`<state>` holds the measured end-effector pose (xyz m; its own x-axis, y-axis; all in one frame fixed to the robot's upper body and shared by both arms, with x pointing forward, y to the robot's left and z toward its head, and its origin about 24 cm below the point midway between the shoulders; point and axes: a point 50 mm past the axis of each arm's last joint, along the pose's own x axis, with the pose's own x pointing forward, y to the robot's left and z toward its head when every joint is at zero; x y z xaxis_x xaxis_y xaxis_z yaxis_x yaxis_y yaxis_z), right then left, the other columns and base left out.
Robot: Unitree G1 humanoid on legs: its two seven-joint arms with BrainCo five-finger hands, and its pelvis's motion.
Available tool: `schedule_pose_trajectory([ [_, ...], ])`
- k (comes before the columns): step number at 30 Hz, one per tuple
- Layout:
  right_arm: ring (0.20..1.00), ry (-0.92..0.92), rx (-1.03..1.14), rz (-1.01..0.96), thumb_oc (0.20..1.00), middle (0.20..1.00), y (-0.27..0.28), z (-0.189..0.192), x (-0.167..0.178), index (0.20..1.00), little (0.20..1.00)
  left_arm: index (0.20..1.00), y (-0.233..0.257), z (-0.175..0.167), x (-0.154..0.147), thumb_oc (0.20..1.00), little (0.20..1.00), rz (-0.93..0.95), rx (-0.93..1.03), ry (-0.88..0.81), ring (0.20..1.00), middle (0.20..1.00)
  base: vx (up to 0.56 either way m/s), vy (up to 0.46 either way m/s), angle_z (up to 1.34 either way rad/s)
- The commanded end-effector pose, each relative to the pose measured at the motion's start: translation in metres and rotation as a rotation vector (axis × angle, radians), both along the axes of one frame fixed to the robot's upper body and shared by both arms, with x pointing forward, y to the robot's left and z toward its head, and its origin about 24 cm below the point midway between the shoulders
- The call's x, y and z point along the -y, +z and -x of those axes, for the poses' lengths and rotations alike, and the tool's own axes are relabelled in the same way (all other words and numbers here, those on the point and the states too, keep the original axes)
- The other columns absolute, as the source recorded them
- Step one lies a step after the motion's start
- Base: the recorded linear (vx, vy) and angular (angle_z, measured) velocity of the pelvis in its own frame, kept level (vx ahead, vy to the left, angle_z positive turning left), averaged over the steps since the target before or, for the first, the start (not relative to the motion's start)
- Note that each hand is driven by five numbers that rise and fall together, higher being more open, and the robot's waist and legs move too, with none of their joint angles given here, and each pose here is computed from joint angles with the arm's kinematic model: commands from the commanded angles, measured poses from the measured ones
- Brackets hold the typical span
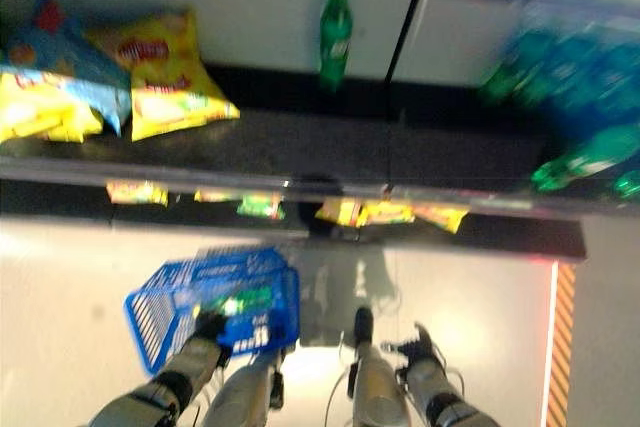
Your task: Pick up the snacks into the basket
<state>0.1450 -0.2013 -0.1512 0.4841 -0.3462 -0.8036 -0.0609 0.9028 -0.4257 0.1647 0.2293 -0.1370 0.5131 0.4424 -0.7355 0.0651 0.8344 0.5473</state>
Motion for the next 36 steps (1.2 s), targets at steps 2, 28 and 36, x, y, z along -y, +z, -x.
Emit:
schedule_pose_trajectory([
  [2, 1.0, 0.052, -0.093, 0.018, 1.0, 1.0, -0.005, 0.016, 0.01, 1.0, 1.0, 0.2, -0.008, 0.008, 0.015, 0.2, 0.2, -0.024, -0.076, -0.189, 0.2, 0.2, 0.1, -0.016, 0.0],
  [28, 1.0, 0.058, 0.226, 0.13, 1.0, 1.0, 0.028, -0.023, 0.027, 1.0, 1.0, 0.2, -0.011, 0.026, 0.013, 0.2, 0.2, -0.148, -0.059, -0.131, 0.2, 0.2, 0.04, 0.182, 0.01],
  [36, 1.0, 0.017, 0.66, -0.121, 1.0, 1.0, 0.089, -0.073, -0.003, 1.0, 1.0, 0.2, 0.004, 0.004, -0.012, 0.2, 0.2, -0.202, -0.017, -0.14, 0.2, 0.2, 0.09, 0.408, -0.08],
])
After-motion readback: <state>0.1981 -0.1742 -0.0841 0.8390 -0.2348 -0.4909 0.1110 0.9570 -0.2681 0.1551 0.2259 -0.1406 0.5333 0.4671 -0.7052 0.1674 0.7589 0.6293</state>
